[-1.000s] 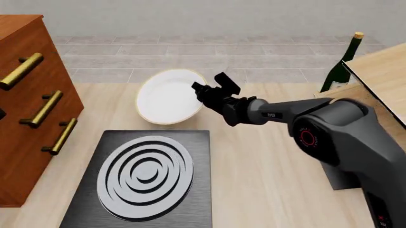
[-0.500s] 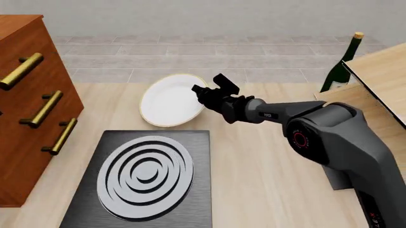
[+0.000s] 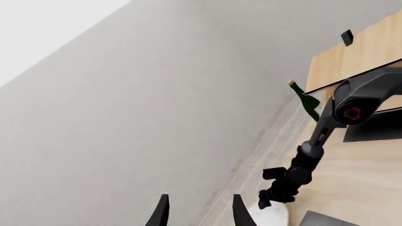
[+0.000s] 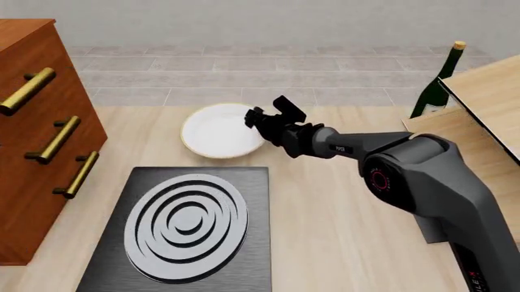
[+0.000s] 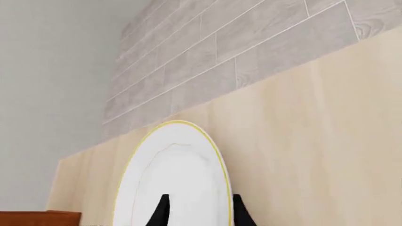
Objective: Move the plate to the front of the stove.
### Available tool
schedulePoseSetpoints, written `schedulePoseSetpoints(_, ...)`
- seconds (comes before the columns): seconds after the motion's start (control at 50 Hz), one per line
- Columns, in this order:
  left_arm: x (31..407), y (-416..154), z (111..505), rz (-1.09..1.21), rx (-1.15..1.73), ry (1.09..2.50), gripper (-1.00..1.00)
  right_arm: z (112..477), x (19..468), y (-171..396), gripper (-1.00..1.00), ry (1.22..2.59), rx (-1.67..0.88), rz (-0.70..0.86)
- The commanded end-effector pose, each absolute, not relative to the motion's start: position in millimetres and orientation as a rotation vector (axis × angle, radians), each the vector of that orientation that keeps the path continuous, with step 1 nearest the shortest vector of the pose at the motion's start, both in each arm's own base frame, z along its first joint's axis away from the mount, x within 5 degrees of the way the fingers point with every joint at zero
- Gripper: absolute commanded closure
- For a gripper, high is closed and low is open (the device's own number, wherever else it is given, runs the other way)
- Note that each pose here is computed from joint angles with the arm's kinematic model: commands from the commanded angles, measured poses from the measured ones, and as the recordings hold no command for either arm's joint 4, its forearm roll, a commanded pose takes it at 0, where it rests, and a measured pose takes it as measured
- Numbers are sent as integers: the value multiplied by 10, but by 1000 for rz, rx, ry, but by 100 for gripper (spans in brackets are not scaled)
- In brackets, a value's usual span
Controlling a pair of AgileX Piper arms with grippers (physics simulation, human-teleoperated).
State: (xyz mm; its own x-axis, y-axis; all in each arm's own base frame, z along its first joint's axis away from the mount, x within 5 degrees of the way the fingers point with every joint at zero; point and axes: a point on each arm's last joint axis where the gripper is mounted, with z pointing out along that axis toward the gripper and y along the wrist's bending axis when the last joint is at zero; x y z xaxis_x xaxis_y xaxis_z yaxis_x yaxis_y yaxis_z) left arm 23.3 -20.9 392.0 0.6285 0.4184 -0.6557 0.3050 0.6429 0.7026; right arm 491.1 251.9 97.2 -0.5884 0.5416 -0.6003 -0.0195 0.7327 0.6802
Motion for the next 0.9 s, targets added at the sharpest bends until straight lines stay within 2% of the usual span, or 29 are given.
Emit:
schedulePoseSetpoints(0.02, 222, -198, 3927, 79, 900, 920, -100, 971, 4914, 2532, -100, 2075, 375, 817)
schedulePoseSetpoints(0.28, 207, -183, 3940, 82, 895, 920, -100, 1025, 4950, 2474, -100, 2082, 357, 786)
schedulePoseSetpoints(0.52, 188, -166, 3947, 78, 888, 918, -100, 1224, 5393, 1918, -100, 2150, 249, 537)
schedulePoseSetpoints(0.74, 177, -156, 3946, 77, 885, 918, -100, 1395, 5466, 1645, -100, 2135, 247, 482)
schedulePoseSetpoints(0.9, 167, -148, 3961, 75, 882, 913, -100, 1638, 5353, 1631, -100, 2092, 226, 492)
